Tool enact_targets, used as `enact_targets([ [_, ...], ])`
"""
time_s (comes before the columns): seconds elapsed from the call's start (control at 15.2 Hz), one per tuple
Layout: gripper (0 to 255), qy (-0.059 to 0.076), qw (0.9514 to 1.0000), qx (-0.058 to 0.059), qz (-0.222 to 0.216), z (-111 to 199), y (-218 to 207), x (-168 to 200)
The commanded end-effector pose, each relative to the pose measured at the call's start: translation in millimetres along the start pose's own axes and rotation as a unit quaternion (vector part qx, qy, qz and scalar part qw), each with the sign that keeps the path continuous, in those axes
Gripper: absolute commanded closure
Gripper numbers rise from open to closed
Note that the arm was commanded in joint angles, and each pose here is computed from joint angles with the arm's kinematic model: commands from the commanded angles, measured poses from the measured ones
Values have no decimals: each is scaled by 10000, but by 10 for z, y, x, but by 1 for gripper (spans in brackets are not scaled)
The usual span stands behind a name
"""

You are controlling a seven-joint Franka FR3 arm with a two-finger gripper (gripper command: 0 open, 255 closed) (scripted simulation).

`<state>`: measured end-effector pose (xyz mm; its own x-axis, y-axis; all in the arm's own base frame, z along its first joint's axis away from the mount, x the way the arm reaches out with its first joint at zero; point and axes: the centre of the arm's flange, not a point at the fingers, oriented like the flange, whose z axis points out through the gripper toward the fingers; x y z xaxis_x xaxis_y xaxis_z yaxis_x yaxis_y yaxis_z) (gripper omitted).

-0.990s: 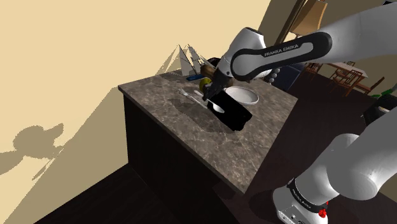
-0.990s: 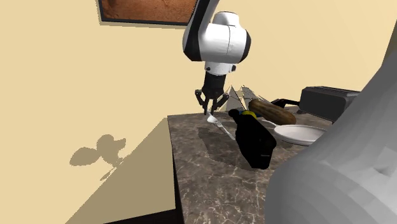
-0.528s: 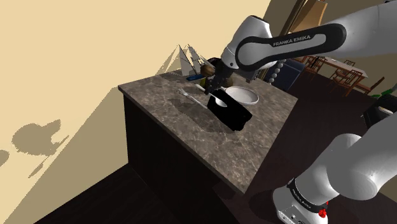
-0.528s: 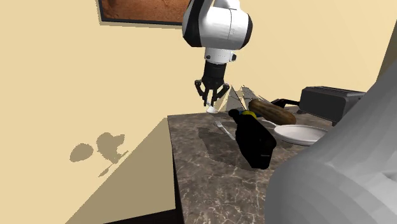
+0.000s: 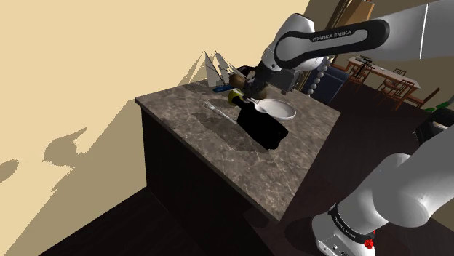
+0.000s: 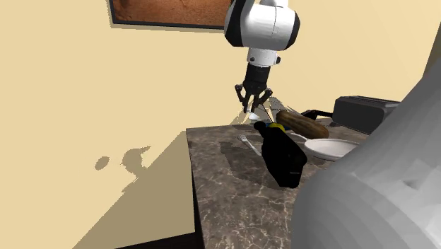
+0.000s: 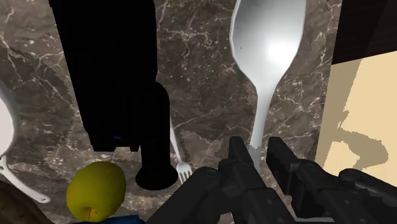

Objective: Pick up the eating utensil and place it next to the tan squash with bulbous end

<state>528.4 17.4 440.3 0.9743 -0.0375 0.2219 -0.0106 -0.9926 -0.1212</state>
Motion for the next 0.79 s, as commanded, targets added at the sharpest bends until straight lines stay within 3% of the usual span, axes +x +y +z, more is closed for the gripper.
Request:
enact_targets([
  [0.0,255,-1,10000,1,-11,-26,209,87],
  [0.73,255,-1,10000,1,-11,-90,1574,576],
])
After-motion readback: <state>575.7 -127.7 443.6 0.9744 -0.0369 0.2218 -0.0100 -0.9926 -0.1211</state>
